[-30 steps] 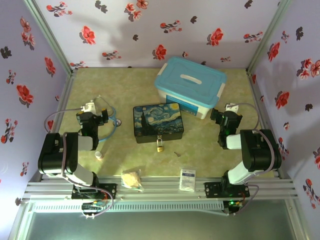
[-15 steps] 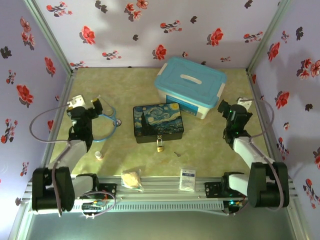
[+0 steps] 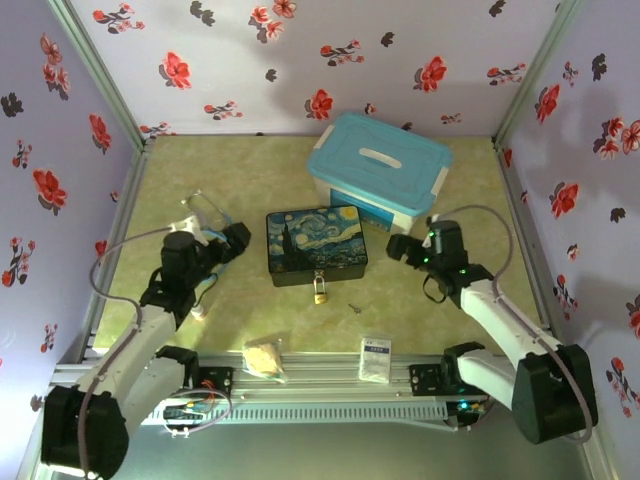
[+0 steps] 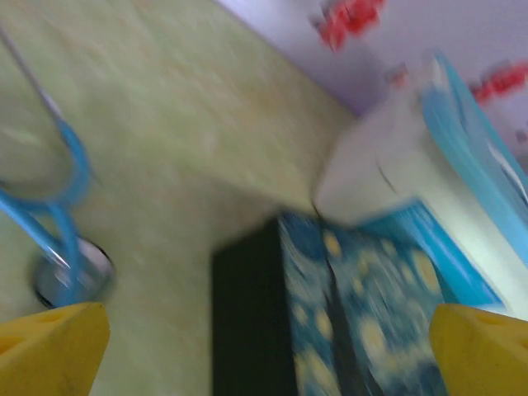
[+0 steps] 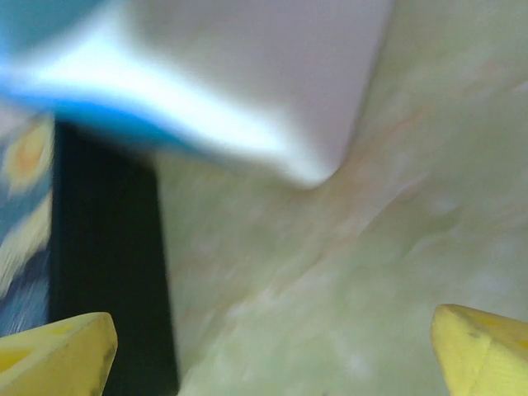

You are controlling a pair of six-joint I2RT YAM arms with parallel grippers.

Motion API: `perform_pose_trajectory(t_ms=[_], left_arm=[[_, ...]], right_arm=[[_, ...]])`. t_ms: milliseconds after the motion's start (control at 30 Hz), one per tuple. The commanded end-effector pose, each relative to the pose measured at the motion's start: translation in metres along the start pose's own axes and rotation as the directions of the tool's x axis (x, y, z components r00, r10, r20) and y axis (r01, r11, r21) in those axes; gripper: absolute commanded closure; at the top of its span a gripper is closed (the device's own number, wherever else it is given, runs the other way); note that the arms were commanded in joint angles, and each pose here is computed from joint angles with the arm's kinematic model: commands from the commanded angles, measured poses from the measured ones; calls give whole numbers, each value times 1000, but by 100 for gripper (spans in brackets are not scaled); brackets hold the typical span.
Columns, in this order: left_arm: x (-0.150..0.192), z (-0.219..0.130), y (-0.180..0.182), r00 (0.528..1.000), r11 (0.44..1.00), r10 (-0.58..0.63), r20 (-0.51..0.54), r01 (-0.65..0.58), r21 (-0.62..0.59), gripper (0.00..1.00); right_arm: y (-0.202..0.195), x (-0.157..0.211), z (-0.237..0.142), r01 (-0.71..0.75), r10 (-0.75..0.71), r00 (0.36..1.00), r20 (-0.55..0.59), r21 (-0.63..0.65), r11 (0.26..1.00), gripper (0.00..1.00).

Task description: Unlock the padlock with the key

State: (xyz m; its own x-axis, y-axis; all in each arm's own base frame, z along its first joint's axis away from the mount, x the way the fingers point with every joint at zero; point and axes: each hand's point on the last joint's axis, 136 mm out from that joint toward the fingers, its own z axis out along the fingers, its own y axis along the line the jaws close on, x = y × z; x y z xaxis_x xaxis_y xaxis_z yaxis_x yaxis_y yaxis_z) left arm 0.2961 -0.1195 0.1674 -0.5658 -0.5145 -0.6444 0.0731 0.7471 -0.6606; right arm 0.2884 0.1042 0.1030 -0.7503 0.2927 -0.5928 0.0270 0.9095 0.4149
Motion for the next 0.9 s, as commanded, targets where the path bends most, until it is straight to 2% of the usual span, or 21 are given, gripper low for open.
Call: perform_pose_trajectory(t_ms=[0,133,267,467,667,867], left_arm=[[29,-8,-10,995,1000,-20,-95,19,-3,0],[52,-7,-8,992,998,-55,-114,53,-22,0],[84,-4,-23,985,996,-75,-157,82,35,0],[106,-18,-48,983,997,-15,-184,28,71,0],[133,-20,-72,979,992,-4,-203,29,121,1],[161,-7,-86,970,988,-5,-241,41,148,1]], right_arm=[[4,31,-6,66,-63,992,-114,24,998,3],[-5,42,-11,78,-71,991,-114,57,995,7],[17,61,-15,72,-80,984,-156,-56,996,11],[37,99,-17,167,-185,962,-201,-102,981,17],[51,125,-15,224,-255,939,-231,-154,962,33],[60,142,-7,252,-291,920,-261,-175,952,47]])
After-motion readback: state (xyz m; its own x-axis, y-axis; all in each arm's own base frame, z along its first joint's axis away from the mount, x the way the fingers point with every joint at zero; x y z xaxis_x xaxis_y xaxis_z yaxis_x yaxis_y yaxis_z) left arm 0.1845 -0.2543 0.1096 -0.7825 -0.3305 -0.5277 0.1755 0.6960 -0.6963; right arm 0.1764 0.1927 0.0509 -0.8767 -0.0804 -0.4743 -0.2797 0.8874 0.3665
